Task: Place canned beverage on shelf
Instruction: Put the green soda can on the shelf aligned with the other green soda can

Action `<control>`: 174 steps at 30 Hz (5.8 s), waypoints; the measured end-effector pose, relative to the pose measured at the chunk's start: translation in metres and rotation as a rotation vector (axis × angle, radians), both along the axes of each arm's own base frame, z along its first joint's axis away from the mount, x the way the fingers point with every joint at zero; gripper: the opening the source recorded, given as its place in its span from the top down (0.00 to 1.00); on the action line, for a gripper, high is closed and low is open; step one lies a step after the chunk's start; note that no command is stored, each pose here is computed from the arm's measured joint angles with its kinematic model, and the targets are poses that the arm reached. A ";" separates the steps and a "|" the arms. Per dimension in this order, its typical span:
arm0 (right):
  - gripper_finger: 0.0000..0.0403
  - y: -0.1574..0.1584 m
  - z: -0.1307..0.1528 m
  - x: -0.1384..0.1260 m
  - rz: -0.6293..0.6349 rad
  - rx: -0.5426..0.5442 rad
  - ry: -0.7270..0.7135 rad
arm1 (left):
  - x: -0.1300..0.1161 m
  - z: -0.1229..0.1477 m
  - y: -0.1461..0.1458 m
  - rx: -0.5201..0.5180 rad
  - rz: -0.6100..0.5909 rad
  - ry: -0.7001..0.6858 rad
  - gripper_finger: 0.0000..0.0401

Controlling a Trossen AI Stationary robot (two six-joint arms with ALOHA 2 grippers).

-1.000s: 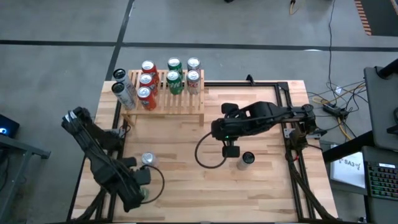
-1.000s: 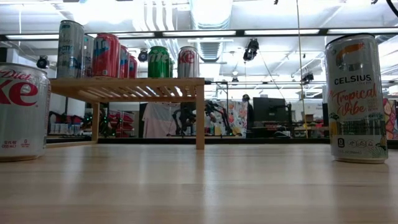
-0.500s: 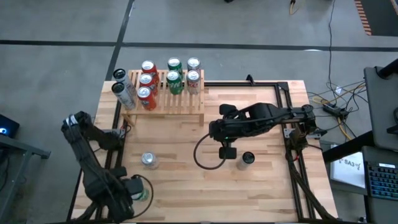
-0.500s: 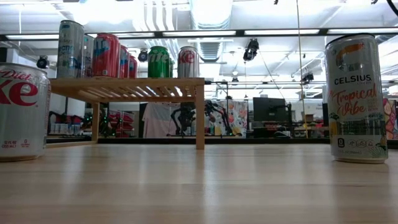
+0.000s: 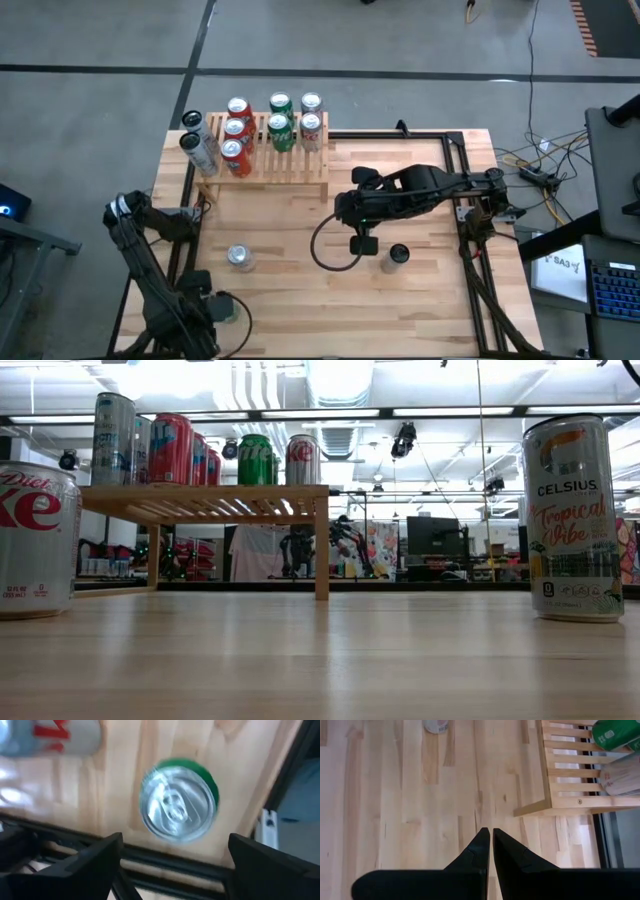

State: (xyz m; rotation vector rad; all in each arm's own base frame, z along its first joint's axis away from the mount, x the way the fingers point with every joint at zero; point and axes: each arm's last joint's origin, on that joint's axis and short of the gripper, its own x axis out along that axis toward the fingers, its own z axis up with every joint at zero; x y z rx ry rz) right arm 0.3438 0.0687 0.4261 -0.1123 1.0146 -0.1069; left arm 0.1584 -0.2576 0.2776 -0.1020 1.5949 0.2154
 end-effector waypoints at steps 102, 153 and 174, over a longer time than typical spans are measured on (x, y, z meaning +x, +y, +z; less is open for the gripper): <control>0.97 -0.007 0.023 -0.049 0.109 0.094 0.045 | 0.114 0.183 0.239 0.269 -0.263 -0.536 0.28; 0.97 -0.006 0.021 -0.047 0.071 0.124 0.049 | 0.135 0.114 0.342 0.346 -0.333 -0.200 0.21; 0.97 -0.006 0.022 -0.046 0.086 0.117 0.035 | 0.125 0.123 0.340 0.366 -0.344 -0.225 0.11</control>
